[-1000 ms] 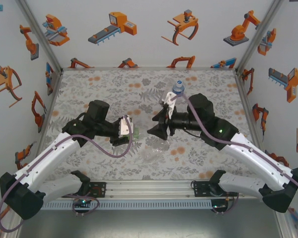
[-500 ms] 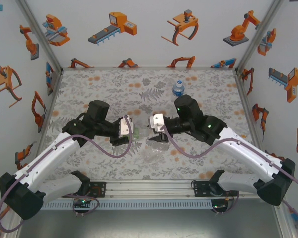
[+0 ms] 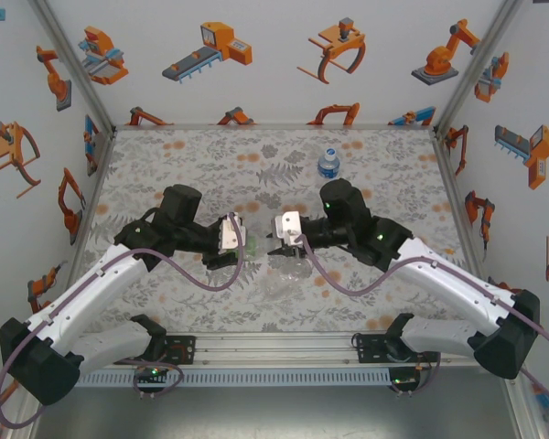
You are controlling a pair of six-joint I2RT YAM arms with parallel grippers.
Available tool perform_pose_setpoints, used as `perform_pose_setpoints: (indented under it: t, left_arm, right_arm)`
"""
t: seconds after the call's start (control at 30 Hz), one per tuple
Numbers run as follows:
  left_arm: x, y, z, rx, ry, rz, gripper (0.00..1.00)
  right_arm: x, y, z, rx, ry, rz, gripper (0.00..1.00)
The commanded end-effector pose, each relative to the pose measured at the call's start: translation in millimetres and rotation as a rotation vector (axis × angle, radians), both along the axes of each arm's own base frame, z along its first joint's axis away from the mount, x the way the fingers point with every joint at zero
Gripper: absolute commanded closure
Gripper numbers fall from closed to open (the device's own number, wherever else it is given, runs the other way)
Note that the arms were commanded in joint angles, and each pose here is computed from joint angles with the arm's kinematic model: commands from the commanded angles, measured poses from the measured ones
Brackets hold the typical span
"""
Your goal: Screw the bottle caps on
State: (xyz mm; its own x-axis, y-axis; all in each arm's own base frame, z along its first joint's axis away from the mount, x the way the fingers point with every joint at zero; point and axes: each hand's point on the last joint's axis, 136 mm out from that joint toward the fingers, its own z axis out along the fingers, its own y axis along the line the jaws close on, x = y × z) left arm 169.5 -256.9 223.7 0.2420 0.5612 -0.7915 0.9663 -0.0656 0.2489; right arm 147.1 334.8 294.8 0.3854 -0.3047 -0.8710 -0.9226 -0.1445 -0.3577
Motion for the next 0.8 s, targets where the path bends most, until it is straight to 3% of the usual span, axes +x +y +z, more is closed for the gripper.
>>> perform_pose_setpoints:
  t: [0.0,0.1,0.17,0.37,0.47,0.6,0.77]
  left_arm:
    - [-4,-4,16,-0.046,-0.021,-0.035,1.0]
    - [-3,-4,16,-0.044,-0.021,-0.031,1.0]
    - [-1,-4,15,-0.039,-0.025,-0.021,1.0]
    - [3,-4,14,-0.034,-0.029,-0.002,1.0]
    - [4,-5,14,-0.033,-0.026,0.0,1.0]
    - [4,-5,13,-0.032,-0.019,-0.001,1.0]
    - [2,-6,12,-0.033,-0.019,-0.009,1.0]
  right_arm:
    - [-3,2,7,0.044,0.065,-0.036,0.76]
    - [12,1,12,0.088,0.258,-0.205,0.9]
    - [38,-3,17,0.159,0.504,-0.436,1.0]
    - [64,-16,25,0.316,1.233,-0.808,1.0]
    - [72,-32,27,0.41,1.489,-0.967,1.0]
    - [72,-35,21,0.46,1.647,-1.0,1.0]
    - [71,-34,23,0.466,1.645,-0.974,1.0]
